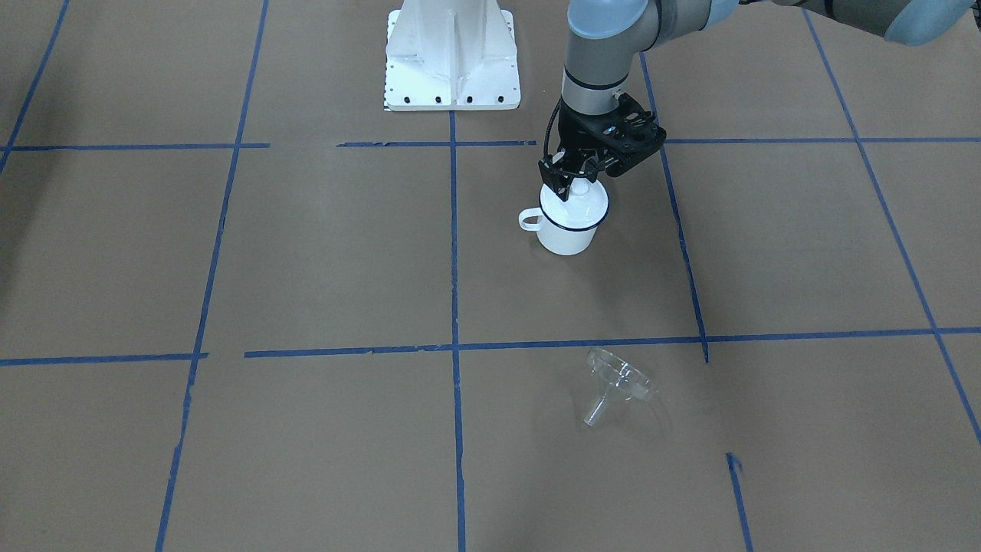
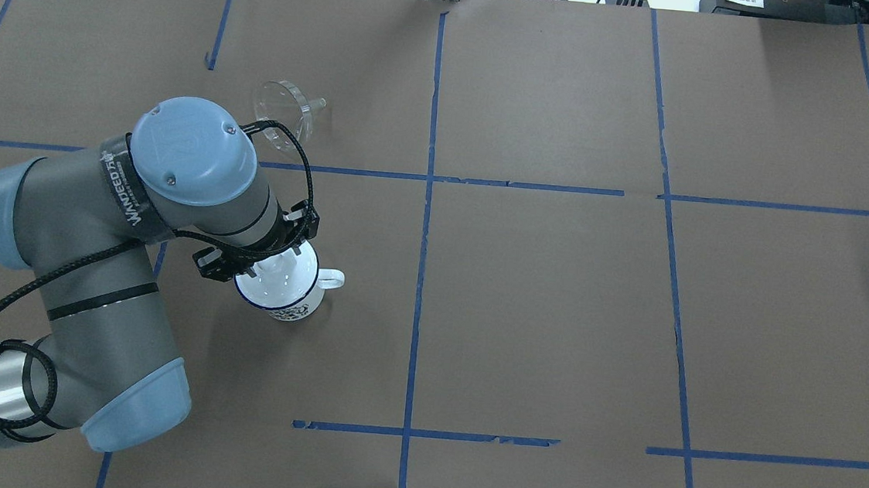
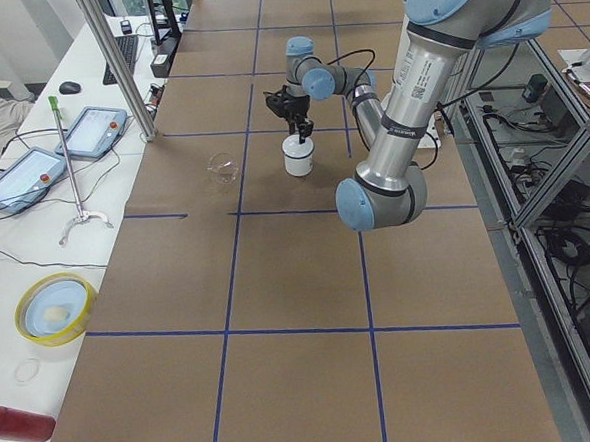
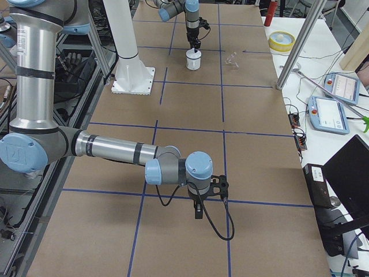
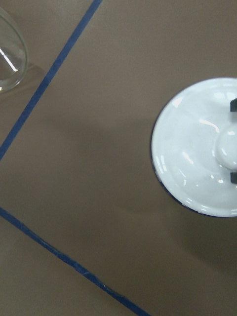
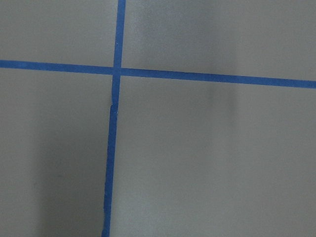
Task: Remove funnel from cup
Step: 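Lower the white lid onto the mug opening with the left gripper, then release the lid and withdraw the left arm away from the mug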
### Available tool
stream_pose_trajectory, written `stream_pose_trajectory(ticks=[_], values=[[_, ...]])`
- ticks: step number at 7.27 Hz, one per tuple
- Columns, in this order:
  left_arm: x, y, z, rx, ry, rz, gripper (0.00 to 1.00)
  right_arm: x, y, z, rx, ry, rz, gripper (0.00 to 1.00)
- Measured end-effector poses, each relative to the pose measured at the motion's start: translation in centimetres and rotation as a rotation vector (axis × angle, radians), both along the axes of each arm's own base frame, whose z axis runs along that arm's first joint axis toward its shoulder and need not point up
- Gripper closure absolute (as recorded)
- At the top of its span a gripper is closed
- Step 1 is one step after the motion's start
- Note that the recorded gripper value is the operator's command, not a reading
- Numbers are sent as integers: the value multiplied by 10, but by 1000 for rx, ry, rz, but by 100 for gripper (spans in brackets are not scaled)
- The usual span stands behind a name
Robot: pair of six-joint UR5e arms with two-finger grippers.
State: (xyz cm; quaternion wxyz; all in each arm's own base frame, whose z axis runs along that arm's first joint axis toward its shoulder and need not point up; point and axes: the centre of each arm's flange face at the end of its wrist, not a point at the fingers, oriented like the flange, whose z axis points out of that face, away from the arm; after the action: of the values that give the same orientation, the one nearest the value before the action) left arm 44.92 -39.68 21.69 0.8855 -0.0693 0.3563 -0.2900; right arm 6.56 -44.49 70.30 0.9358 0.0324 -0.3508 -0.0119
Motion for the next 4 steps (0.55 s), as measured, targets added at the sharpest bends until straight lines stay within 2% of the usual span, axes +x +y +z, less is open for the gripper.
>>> stream_pose_trajectory(ticks=[3,4], values=[[-6,-3,-2,10,4,-3,0,0,0,0,0,-1,0,0],[-23,-16,-4,56,2,12,0,0,0,0,0,-1,0,0]])
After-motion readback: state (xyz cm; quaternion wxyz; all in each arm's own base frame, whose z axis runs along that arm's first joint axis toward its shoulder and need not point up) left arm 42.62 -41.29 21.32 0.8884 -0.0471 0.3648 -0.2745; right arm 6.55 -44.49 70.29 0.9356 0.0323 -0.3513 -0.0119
